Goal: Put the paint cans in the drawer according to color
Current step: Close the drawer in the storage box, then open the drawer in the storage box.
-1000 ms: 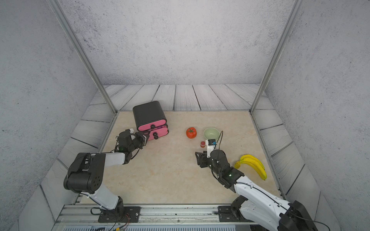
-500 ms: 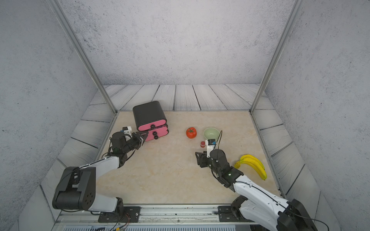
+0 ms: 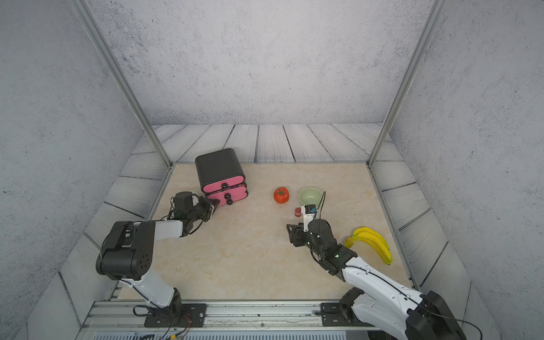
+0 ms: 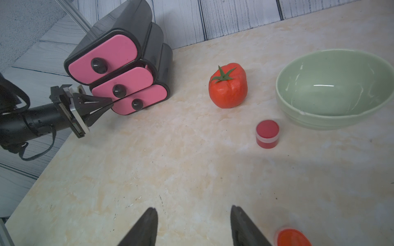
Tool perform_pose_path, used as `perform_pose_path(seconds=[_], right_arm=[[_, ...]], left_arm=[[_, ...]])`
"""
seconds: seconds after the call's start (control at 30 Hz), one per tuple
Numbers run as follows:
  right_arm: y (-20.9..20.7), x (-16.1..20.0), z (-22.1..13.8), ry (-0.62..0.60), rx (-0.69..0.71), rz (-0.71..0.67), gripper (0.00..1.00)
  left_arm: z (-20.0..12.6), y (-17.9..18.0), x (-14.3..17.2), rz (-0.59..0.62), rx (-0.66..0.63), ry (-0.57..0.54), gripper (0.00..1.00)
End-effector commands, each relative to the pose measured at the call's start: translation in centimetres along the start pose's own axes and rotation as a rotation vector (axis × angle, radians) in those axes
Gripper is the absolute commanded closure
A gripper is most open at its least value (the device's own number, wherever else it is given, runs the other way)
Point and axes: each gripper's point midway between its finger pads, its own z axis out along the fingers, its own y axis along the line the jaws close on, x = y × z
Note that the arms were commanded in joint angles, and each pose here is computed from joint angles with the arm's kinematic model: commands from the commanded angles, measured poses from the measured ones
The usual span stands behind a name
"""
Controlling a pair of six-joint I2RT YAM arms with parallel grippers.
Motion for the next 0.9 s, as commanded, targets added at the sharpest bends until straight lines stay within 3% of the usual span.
perform_pose_path(seconds=[0.0, 0.33, 0.53, 0.7, 0.8, 0.87], right_arm=[[0.3, -1.4, -0.3, -0.033, -0.001, -0.002, 0.41], [0.3, -1.4, -0.2, -0.027, -0.004, 0.0, 0.41], [2.0, -1.8, 1.6, -0.016, -0.1, 0.089, 0.37], [6.4, -2.0, 5.4, 0.093, -0.332, 0.213, 0.37], [9.9, -1.7, 8.4, 0.225, -0.507, 0.289, 0.38], [10.9, -1.5, 11.1, 0.289, -0.544, 0.375, 0.42]], left_arm=[[0.5, 0.1, -1.5, -0.025, -0.018, -0.045, 0.87], [0.6, -1.9, -2.0, -0.016, 0.033, -0.025, 0.82], [-4.1, -1.3, 1.6, 0.127, -0.019, 0.045, 0.73], [-10.4, 1.5, 4.0, 0.362, -0.242, 0.073, 0.51], [-13.9, 1.1, 3.8, 0.494, -0.304, 0.022, 0.34], [-15.8, 0.1, 3.5, 0.571, -0.302, -0.029, 0.26]])
